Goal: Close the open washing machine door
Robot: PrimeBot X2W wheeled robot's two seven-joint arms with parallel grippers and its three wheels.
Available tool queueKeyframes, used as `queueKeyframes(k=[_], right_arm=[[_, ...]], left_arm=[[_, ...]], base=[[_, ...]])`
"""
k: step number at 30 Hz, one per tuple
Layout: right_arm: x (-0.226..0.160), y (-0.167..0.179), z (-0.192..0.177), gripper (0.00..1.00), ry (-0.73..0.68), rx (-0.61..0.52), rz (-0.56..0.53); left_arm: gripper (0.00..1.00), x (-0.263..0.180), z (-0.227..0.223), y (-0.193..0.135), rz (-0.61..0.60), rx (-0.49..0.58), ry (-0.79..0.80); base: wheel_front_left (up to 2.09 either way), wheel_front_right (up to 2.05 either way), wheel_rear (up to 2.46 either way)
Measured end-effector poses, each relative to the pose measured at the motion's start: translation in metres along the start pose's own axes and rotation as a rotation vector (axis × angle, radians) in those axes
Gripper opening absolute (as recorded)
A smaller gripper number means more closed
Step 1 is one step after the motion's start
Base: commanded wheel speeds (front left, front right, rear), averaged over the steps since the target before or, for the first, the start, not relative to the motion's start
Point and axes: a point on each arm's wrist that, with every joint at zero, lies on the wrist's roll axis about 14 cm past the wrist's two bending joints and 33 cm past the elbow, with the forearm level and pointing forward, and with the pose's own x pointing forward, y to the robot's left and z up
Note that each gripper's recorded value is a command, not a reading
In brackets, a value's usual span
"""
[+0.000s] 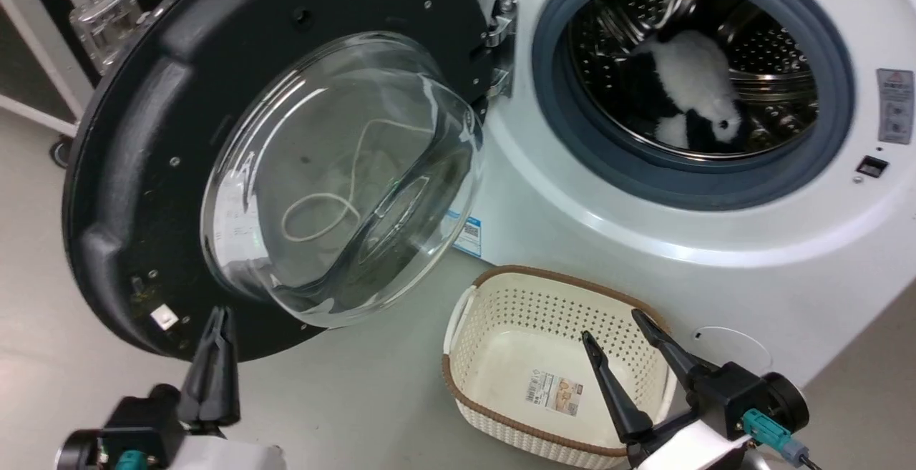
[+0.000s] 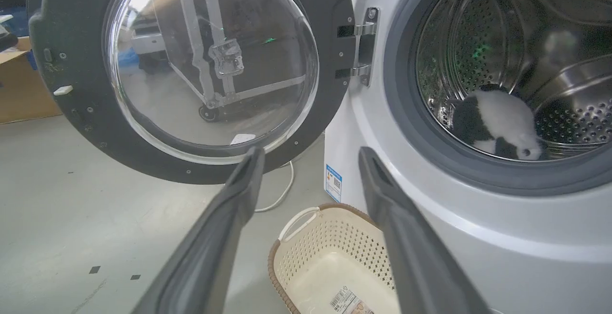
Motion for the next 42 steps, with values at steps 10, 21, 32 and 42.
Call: queueKeyframes(k=[10, 21, 32, 42], right_arm=[[0.005, 0.004, -0.013, 1.0, 0.018, 0.013, 0.023], [0.004, -0.001, -0.028, 1.0, 0.034, 0.036, 0.015], [0.006, -0.003, -0.041, 1.0, 0.048, 0.063, 0.015], [0.007, 0.0, -0.043, 1.0, 0.051, 0.065, 0.022]], left_arm=[[0.0, 0.024, 0.053, 0.047, 0.083, -0.068, -0.179], [0.0, 0.083, 0.081, 0.154, 0.305, -0.388, -0.161], [0.0, 0.109, 0.022, 0.189, 0.417, -1.067, 0.147], [0.0, 0.114, 0.014, 0.132, 0.144, -1.33, 0.33]], base=[[0.0, 0.0, 0.0], [0.0, 0.0, 0.0], [0.0, 0.0, 0.0], [0.0, 0.0, 0.0]])
